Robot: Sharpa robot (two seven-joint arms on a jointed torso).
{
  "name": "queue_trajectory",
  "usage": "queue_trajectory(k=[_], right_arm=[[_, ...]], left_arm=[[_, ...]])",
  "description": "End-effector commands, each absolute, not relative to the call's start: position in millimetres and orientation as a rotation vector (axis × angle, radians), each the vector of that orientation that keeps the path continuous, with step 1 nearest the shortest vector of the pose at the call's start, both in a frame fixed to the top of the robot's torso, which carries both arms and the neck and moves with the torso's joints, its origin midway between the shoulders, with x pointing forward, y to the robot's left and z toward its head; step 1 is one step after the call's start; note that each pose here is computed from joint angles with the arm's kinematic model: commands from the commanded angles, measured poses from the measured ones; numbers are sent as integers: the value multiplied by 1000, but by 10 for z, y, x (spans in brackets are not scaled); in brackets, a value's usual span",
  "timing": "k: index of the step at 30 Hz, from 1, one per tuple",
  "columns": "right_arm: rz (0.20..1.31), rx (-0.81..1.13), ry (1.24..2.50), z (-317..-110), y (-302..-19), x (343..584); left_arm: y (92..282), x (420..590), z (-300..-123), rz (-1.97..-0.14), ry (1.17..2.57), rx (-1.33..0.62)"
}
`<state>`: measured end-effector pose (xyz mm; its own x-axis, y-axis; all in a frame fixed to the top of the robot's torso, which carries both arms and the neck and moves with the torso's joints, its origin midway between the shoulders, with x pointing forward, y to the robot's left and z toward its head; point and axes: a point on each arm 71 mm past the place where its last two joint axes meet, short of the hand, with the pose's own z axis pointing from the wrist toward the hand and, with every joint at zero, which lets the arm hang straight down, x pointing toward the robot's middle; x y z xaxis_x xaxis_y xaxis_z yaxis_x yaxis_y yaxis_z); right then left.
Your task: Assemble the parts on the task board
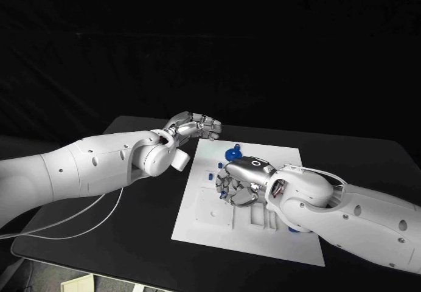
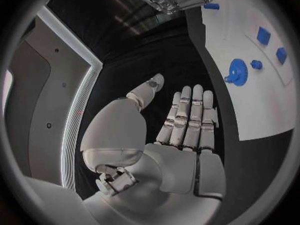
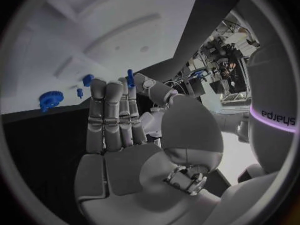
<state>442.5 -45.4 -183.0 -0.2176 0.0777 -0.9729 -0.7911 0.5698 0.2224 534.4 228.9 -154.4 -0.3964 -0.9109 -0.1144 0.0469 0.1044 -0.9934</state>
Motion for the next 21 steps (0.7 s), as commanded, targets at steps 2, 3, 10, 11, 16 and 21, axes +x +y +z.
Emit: queue_trajectory(k=[2,3,10,11,16,21], right_arm=[[828,-708,1589,-1923,-432,4413],[825,-712,1591,-1948,-425,4410],[806,-733,1595,-2043,-406,4394],[804,-733,1598,-2049,-408,4396],[786,-738,1607,-2070,-440,4412],[780,-738,1614,-2079,-461,4418]], left_arm=[[2268,5345,-1524,-1437,1515,-886],[2269,5345,-1524,-1437,1515,-886],[2273,5345,-1525,-1438,1517,-886],[2274,5345,-1525,-1438,1517,-887],[2276,5343,-1527,-1439,1520,-887],[2283,5344,-1528,-1438,1522,-888]])
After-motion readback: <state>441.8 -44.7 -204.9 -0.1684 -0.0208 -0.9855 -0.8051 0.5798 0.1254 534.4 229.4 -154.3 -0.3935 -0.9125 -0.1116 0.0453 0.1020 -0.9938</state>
